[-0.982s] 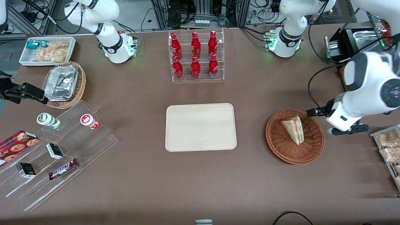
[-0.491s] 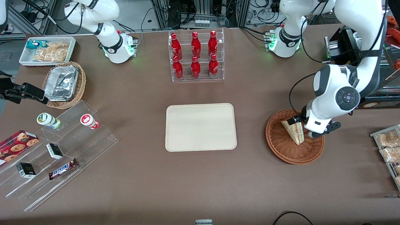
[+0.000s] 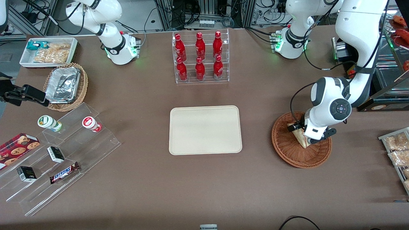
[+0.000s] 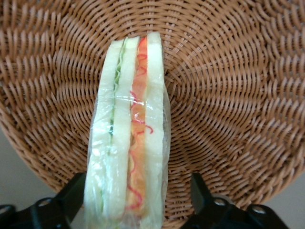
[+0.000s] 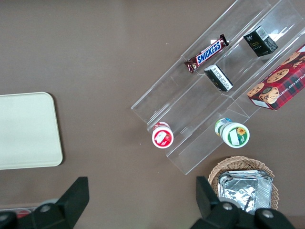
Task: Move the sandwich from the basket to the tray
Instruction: 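Close the left gripper on the sandwich's crust edge, then lift the sandwich and carry it over the cream tray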
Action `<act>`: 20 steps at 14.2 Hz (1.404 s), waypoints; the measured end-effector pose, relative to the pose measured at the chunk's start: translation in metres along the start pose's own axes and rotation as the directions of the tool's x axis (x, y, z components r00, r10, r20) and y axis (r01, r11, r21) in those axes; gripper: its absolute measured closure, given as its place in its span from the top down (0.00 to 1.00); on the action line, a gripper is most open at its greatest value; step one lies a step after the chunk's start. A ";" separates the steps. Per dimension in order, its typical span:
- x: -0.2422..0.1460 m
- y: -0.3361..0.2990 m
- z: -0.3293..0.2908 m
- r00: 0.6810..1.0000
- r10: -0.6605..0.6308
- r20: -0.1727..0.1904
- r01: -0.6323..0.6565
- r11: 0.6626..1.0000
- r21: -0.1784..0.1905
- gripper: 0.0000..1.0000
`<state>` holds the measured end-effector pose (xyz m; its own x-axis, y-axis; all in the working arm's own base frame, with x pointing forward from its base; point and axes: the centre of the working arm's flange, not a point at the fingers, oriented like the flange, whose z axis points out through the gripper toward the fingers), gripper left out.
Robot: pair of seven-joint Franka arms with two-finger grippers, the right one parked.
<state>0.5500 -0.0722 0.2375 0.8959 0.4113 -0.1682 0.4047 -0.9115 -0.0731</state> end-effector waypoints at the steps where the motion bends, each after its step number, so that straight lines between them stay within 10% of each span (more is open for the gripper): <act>1: 0.000 0.000 0.002 1.000 0.000 0.001 0.000 1.000 0.000 0.93; 10: 0.005 0.002 -0.013 0.999 0.044 -0.028 -0.045 0.999 -0.014 0.21; 14: 0.011 0.018 -0.059 0.993 0.066 -0.093 -0.070 0.997 -0.040 0.15; 20: -0.055 0.120 -0.118 0.981 0.180 -0.076 -0.182 0.983 -0.025 0.15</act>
<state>0.5711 -0.2039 0.3539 0.9654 0.2395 -0.1030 0.2391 -0.9708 -0.0162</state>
